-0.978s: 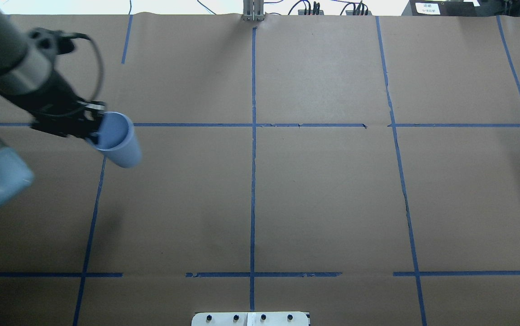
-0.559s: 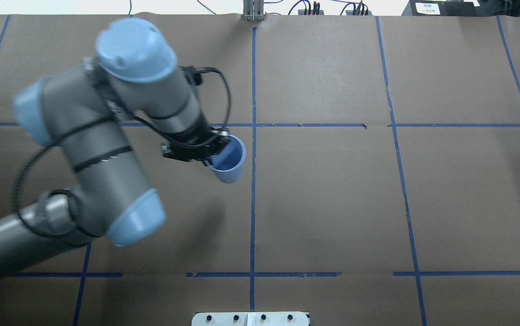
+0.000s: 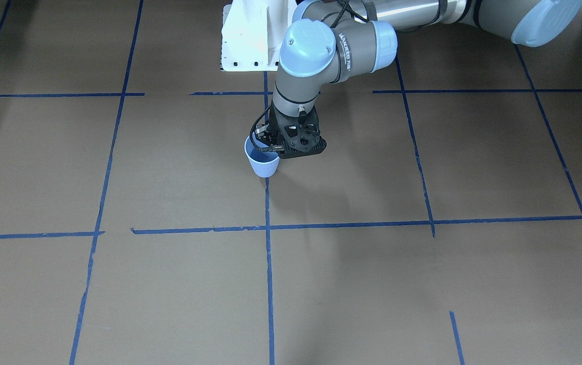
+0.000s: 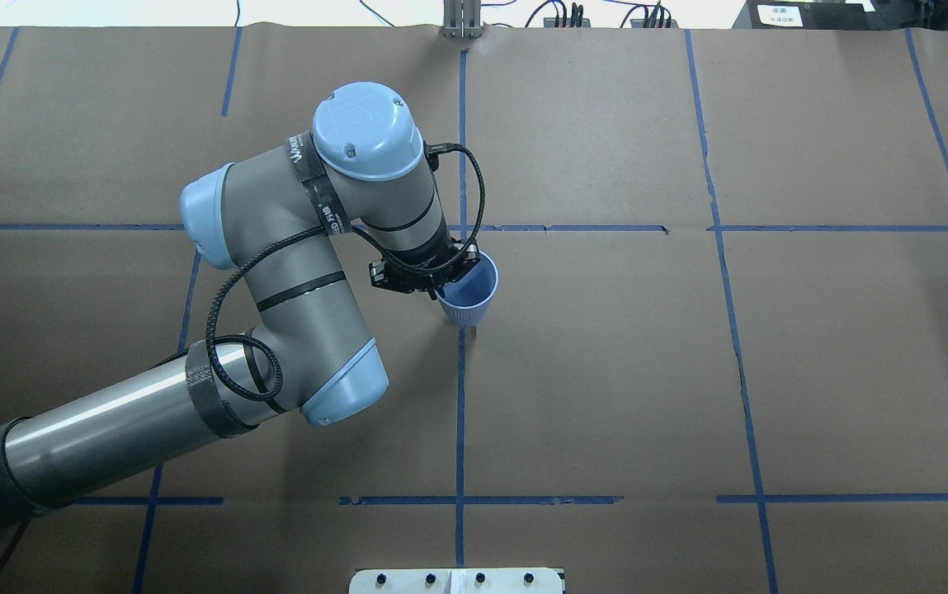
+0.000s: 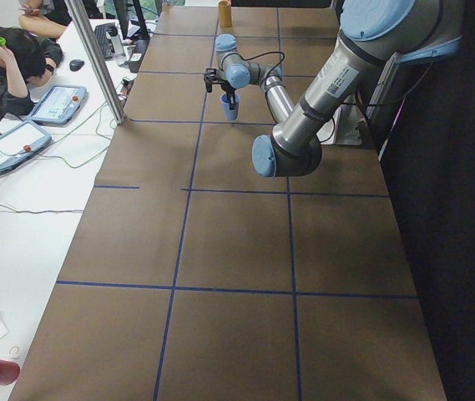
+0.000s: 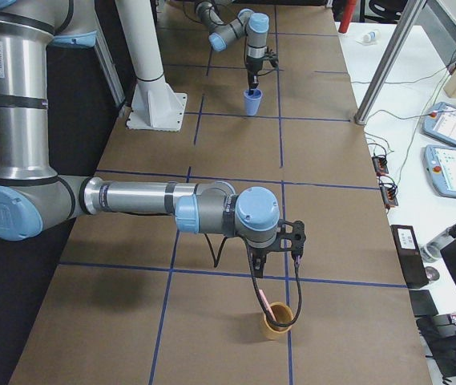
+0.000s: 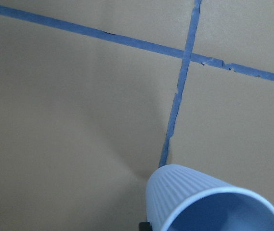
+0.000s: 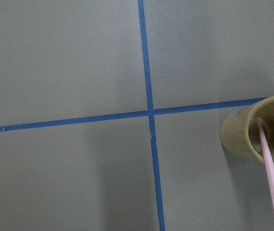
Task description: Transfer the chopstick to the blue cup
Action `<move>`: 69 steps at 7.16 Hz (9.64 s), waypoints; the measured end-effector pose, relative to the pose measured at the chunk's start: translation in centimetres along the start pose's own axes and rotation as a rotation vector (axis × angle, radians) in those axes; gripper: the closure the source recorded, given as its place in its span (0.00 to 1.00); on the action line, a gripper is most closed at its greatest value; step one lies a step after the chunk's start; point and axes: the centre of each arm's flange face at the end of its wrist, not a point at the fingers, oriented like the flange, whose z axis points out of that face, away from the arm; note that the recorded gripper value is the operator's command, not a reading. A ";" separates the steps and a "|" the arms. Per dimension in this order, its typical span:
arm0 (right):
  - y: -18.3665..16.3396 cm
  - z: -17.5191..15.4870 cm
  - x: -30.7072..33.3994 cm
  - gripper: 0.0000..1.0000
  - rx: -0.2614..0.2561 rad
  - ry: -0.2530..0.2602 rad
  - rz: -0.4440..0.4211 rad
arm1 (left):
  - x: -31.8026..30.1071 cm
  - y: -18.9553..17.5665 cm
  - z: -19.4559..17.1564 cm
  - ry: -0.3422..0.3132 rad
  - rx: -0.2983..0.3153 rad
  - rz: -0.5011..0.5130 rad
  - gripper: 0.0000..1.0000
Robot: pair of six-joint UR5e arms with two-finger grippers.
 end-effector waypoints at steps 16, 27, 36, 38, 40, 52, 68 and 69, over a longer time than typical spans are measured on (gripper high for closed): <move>-7.6 1.9 8.3 0.00 -0.047 0.040 0.153 | -10.1 -4.0 -16.7 0.005 0.054 0.039 0.00; -2.7 8.8 10.5 1.00 -0.151 0.152 0.114 | -14.2 -3.9 -18.7 0.018 0.087 0.029 0.00; 2.1 -9.8 -2.1 1.00 -0.200 0.267 0.316 | -16.0 -2.9 -19.9 0.034 0.098 0.037 0.00; 5.8 -14.2 -6.9 1.00 -0.206 0.279 0.333 | -20.3 -4.4 -20.3 -0.004 0.125 0.065 0.00; 5.2 -14.7 -13.8 1.00 -0.190 0.170 0.260 | -29.7 -8.9 -22.4 -0.096 0.171 0.186 0.00; 12.1 2.2 -73.0 1.00 -0.239 0.025 0.179 | -63.2 -18.1 -27.0 -0.240 0.072 0.394 0.00; 9.4 3.7 -71.1 0.00 -0.080 -0.040 0.123 | -65.9 -18.6 -26.4 -0.223 0.043 0.381 0.00; 7.8 1.6 -64.6 0.00 -0.019 -0.033 0.040 | -68.3 -19.1 -25.2 -0.176 0.013 0.389 0.00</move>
